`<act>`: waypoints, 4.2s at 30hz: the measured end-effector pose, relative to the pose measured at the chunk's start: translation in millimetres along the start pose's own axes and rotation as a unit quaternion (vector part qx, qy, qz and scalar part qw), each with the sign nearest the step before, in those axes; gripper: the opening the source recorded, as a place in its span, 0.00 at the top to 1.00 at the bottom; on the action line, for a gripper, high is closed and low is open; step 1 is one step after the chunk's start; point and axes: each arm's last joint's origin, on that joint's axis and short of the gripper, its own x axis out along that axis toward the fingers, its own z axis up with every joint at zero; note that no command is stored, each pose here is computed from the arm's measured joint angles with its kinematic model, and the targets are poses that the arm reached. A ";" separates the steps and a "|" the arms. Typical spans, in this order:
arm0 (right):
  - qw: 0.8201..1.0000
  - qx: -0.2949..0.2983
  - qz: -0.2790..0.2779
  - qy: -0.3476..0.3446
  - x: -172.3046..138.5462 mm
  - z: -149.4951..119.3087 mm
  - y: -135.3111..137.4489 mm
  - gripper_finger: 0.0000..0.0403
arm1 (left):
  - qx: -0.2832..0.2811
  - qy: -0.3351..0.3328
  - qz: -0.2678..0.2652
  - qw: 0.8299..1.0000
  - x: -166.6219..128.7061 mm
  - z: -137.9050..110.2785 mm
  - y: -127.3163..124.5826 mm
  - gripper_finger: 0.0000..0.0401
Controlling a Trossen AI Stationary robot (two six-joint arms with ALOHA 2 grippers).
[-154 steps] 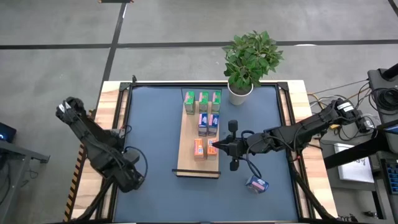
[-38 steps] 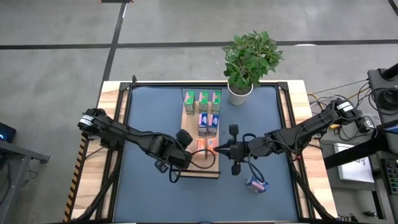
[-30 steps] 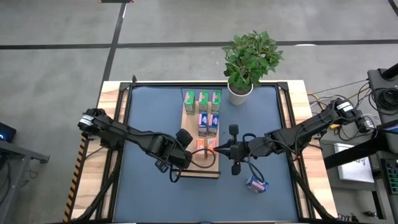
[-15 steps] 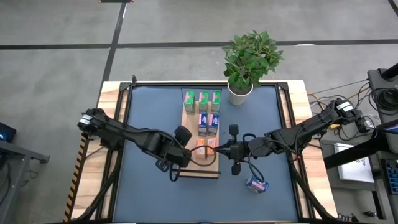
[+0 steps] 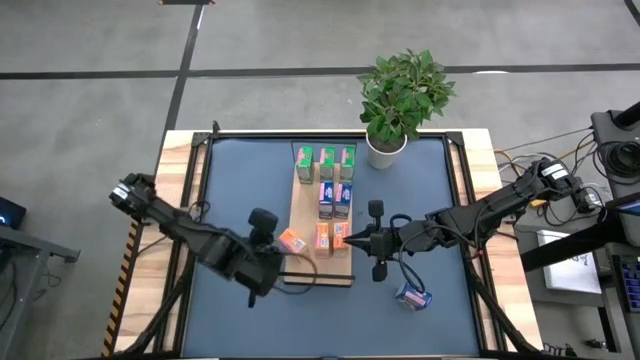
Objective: Stack cereal on shelf
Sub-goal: Put the orange cereal box on the shelf aligned with the other orange cereal box, then put the blue cereal box on the shelf aligned with the other blue cereal boxes
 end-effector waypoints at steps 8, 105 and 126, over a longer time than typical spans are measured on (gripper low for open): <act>1.000 0.010 0.000 -0.001 0.0 0.2 -0.1 0.97 | -0.037 -0.073 -0.002 0.997 21.9 -24.4 -26.4 0.98; 1.000 0.019 -0.004 0.007 6.3 -1.5 2.0 0.97 | -0.106 -0.186 -0.008 0.977 110.2 -42.8 -28.9 1.00; 0.997 0.074 0.005 0.026 3.7 -2.2 6.2 0.97 | -0.085 -0.186 0.045 0.978 93.3 -48.7 -19.2 1.00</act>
